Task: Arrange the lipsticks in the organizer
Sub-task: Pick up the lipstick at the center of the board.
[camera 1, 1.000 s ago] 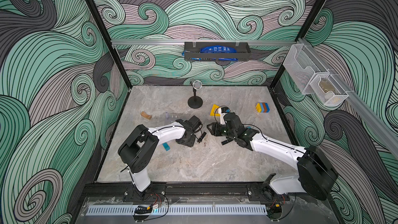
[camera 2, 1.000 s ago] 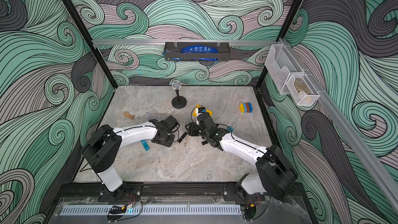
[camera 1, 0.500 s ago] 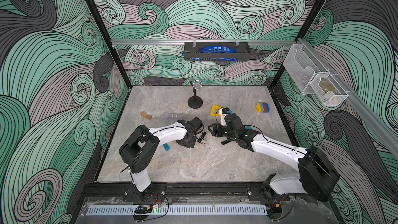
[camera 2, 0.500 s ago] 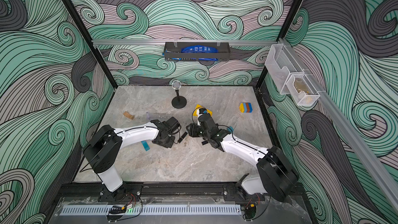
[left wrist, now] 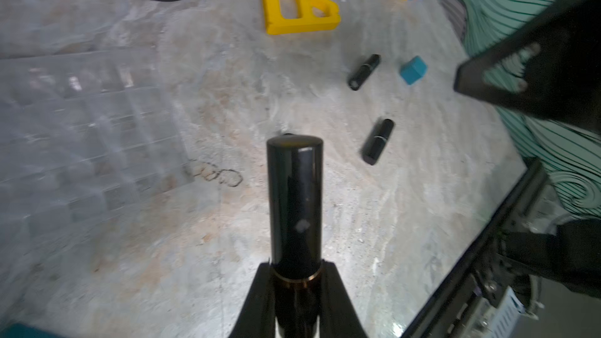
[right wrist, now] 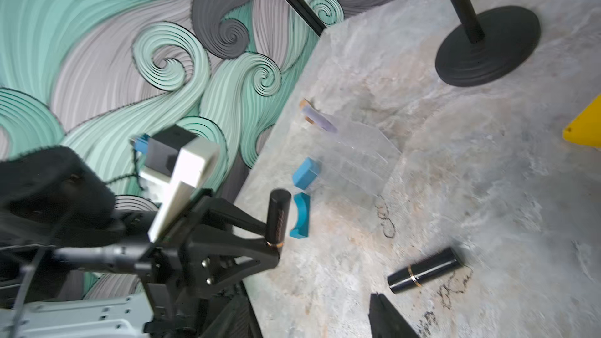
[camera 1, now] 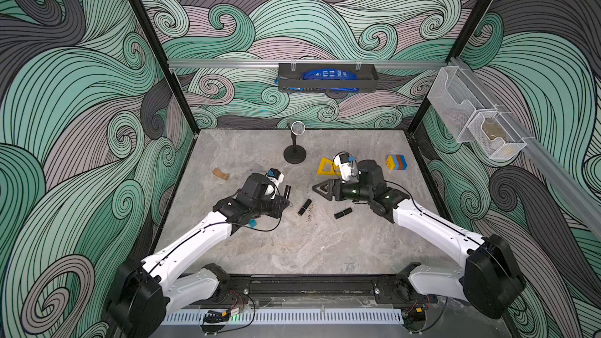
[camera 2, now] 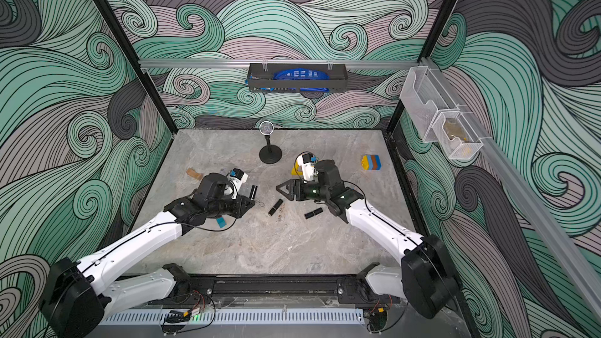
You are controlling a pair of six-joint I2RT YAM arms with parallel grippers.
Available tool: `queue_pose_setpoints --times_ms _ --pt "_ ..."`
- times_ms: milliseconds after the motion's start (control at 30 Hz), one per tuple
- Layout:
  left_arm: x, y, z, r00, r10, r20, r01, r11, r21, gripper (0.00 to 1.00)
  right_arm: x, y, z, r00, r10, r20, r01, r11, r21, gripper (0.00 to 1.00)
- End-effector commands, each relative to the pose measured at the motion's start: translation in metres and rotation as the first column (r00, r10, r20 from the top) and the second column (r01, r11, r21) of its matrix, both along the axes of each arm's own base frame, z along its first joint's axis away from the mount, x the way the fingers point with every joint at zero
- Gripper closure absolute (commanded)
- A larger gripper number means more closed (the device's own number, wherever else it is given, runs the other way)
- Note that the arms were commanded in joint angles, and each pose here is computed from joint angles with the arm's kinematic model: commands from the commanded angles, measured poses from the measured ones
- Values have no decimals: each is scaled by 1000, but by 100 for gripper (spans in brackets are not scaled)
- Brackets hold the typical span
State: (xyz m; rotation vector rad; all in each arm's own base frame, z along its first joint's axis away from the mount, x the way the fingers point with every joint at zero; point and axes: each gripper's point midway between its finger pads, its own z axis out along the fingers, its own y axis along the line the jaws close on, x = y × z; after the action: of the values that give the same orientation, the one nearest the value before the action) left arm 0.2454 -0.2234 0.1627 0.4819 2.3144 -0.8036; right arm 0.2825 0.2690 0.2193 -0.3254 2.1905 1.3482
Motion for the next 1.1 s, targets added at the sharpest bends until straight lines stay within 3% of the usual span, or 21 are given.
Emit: queue_pose_setpoints --times_ms 0,167,400,600,800,833,967,1033,1067 --pt "-11 -33 60 966 -172 193 213 952 -221 88 -33 9 36 976 218 6 -217 966 137 28" --pt "-24 -38 77 937 -226 266 297 916 -270 89 -40 25 38 969 244 27 -246 966 76 32" --pt "-36 -46 77 909 -315 272 389 875 -289 90 -52 50 38 950 312 25 -313 946 79 45" --pt "-41 -52 78 902 -359 242 423 850 -313 91 -45 58 30 958 287 -23 -284 954 91 58" --pt "-31 -50 67 923 -324 209 373 887 -273 89 -41 62 24 965 256 -64 -247 961 121 78" --pt "-27 -49 65 931 -306 201 352 897 -266 85 -38 62 21 969 234 -83 -224 967 120 82" --pt "-5 -35 52 972 -177 157 205 960 -189 45 -15 57 7 983 93 -161 -75 990 116 92" --pt "-2 -23 44 981 -128 149 143 985 -97 33 -1 47 1 979 -4 -203 25 995 101 92" --pt "0 -16 39 980 -100 174 107 994 -32 32 4 43 -1 974 -47 -220 70 993 97 92"
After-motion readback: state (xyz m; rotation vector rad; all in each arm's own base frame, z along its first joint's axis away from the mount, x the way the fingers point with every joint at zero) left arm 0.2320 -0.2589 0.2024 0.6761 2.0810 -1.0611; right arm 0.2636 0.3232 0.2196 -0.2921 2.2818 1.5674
